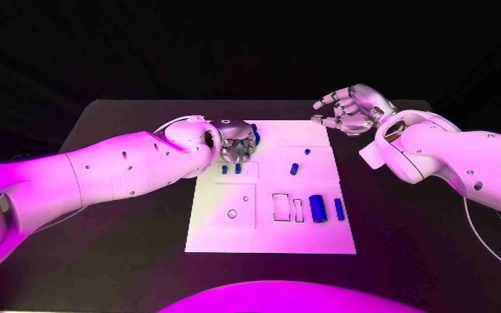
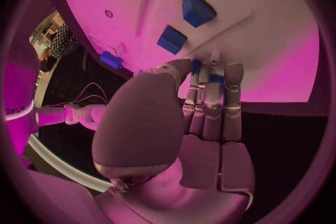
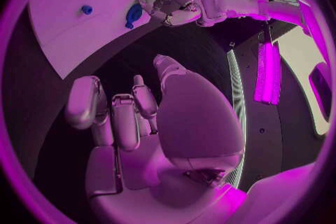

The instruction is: Assemble the parts on the task board

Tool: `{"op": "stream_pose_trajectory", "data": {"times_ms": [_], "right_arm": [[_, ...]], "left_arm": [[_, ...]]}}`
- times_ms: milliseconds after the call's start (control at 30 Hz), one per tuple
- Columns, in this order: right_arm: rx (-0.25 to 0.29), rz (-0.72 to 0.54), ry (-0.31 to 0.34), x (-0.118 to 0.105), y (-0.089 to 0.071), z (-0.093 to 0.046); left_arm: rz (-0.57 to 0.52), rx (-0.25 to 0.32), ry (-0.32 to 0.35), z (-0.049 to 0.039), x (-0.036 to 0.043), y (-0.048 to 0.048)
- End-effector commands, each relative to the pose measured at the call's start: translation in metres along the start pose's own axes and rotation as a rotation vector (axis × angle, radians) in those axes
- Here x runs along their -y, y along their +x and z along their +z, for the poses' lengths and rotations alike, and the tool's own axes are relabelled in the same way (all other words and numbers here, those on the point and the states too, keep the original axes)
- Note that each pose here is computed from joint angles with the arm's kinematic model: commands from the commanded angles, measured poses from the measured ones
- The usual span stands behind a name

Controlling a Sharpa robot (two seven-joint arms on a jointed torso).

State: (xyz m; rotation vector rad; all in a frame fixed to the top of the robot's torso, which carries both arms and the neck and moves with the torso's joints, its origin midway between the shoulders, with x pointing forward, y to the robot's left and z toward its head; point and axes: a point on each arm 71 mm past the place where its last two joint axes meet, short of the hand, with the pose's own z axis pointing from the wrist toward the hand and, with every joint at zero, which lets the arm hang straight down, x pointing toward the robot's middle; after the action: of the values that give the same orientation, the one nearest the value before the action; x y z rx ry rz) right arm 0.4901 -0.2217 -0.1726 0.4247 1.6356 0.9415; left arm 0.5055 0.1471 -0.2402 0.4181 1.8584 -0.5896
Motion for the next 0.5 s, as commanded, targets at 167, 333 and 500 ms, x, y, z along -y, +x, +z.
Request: {"op": "stream_pose_trajectory", "data": {"times_ms": [167,333,500], "right_arm": [[-0.003,0.001,-0.012,-0.0013,0.0007,0.0000],[-0.002,0.001,-0.012,-0.0013,0.0006,0.0000],[-0.002,0.001,-0.013,-0.0014,0.0006,0.0000]], "left_arm": [[-0.008,-0.033,0.012,0.0005,0.0019,0.0071],[-0.009,-0.022,0.013,0.0003,0.0017,0.0066],[-0.014,0.005,0.021,-0.0007,0.0018,0.0048]]}}
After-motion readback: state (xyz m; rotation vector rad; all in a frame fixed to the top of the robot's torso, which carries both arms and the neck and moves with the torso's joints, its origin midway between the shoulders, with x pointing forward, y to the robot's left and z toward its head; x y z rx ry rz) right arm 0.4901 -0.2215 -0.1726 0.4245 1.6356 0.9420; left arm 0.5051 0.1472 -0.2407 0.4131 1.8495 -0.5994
